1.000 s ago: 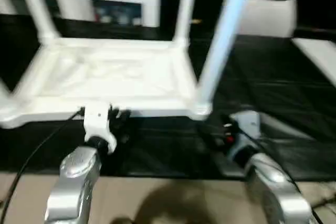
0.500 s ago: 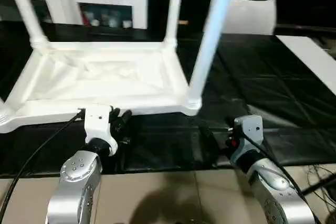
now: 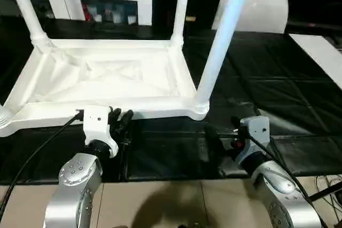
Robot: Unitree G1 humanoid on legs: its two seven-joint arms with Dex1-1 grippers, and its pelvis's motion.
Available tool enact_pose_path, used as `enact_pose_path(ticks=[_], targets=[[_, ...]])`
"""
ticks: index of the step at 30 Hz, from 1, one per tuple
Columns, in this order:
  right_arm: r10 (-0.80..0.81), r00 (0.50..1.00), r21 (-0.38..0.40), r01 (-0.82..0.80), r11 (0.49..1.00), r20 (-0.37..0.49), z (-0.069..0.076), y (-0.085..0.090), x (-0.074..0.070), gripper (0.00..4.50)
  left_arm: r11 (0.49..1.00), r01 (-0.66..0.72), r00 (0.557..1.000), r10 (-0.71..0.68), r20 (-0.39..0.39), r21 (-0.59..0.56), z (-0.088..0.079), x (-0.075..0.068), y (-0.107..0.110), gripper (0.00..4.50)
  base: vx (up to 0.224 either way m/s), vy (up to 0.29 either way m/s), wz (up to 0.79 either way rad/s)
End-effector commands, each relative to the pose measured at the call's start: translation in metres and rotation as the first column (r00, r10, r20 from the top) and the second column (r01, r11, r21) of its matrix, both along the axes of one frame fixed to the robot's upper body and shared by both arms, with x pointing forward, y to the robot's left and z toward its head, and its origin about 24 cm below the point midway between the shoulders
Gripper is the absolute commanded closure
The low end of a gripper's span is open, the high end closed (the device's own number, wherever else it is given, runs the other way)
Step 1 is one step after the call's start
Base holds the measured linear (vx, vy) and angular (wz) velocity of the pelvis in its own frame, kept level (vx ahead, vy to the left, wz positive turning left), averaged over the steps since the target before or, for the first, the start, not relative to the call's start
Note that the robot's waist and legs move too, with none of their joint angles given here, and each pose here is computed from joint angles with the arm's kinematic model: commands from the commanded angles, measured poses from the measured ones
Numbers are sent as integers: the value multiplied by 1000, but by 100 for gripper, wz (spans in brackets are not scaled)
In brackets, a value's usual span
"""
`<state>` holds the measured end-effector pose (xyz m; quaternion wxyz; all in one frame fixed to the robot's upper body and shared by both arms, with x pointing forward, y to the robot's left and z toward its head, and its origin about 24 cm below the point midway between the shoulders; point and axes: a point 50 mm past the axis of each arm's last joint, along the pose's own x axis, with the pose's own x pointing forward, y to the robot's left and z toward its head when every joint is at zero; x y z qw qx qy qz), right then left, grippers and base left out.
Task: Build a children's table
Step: Rotate leg to tighten
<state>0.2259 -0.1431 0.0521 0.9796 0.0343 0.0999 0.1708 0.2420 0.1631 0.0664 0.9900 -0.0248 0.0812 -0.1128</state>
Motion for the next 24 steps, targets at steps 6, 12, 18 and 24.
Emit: enact_pose_path(ticks=[6, 12, 18, 24], targets=[[-72, 996, 13, 71, 997, 48, 8, -13, -4, 0, 999, 41, 999, -40, 24, -9, 4, -4, -5, 297, 0, 0, 0], [-40, 998, 2, 40, 999, 56, 9, -11, -8, 0, 998, 58, 998, -58, 11, -4, 1, -9, -5, 297, 53, 8, 0], [-34, 998, -5, 34, 999, 50, 8, -11, -10, 0, 998, 63, 998, -63, 16, -5, 1, -9, -5, 297, 63, 8, 2], [-85, 994, 17, 84, 996, 62, 9, -17, -11, 0, 997, 76, 997, -76, 19, -8, 1, -10, -5, 297, 87, -15, 22]])
